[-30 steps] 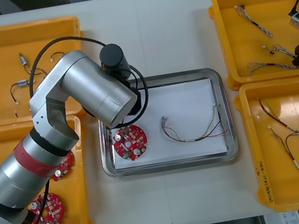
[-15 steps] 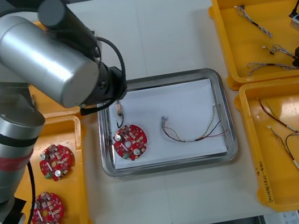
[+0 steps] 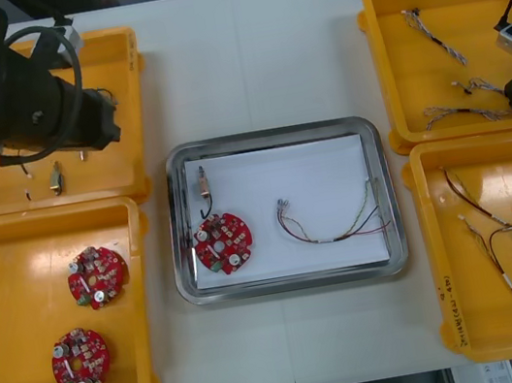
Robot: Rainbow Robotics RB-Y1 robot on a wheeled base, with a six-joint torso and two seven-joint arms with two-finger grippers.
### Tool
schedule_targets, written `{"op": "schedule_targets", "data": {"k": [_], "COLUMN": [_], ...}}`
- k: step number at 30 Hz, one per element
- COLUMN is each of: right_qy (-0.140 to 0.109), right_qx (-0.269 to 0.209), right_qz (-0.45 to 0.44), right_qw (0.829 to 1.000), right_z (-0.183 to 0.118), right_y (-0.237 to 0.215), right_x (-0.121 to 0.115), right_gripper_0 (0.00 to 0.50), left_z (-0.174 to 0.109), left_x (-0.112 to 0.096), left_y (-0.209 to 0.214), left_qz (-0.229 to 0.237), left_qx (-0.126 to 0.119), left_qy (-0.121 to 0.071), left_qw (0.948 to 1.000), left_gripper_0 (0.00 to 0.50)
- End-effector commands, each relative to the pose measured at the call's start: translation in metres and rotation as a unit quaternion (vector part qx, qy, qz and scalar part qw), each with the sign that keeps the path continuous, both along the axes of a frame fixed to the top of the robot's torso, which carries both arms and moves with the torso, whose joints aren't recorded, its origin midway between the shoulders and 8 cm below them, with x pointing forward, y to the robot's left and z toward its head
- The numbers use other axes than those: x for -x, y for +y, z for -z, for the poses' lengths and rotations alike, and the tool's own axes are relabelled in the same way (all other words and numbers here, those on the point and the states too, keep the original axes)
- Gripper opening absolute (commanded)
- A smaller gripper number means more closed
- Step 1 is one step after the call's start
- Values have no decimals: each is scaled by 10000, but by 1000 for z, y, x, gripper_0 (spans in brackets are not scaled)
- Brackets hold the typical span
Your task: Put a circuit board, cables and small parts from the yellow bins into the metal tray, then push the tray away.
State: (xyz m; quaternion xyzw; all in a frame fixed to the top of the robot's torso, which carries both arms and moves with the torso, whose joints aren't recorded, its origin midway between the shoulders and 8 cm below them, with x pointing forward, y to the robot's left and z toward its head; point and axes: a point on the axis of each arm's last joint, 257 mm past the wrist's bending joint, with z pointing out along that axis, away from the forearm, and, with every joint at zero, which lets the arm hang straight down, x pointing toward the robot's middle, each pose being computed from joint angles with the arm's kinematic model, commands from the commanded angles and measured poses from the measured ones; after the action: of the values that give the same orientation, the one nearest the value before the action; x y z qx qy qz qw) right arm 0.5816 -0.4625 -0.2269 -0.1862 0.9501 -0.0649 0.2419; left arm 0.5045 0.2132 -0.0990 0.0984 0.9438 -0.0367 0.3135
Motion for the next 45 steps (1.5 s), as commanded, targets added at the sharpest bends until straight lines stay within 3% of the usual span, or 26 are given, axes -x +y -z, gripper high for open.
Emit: {"op": "schedule_targets", "data": {"k": [1, 8, 17, 22, 31, 35, 38, 45], "right_qy": [7, -157, -322, -264, 78, -375, -555, -651], "right_qx": [-42, -100, 214, 634, 920, 1078, 1012, 766], "right_qz": [-148, -169, -472, -763, -1406, -1814, -2087, -2724], "right_qw": [9999, 9997, 9981, 9947, 9858, 9768, 9711, 9569], "right_z": [9, -14, -82, -130, -174, -202, -211, -207], "right_y": [11, 15, 20, 31, 71, 98, 118, 156], "right_x": [-1, -10, -9, 8, 57, 54, 56, 68], "right_gripper_0": [0, 0, 0, 0, 0, 0, 0, 0], "left_z": [-19, -23, -16, -11, 3, 6, 8, 7], "left_x": [-16, -46, -83, -97, -115, -120, -122, -127], "left_y": [36, 61, 96, 113, 138, 144, 147, 153], "left_qz": [-6, 163, 436, 599, 826, 939, 939, 970], "left_qx": [-329, -526, -824, -990, -1297, -1469, -1457, -1581], "left_qy": [-63, -109, -319, -405, -562, -623, -647, -758], "left_qw": [9994, 9984, 9951, 9925, 9865, 9827, 9827, 9797], "left_gripper_0": [500, 500, 500, 500, 500, 500, 500, 500]}}
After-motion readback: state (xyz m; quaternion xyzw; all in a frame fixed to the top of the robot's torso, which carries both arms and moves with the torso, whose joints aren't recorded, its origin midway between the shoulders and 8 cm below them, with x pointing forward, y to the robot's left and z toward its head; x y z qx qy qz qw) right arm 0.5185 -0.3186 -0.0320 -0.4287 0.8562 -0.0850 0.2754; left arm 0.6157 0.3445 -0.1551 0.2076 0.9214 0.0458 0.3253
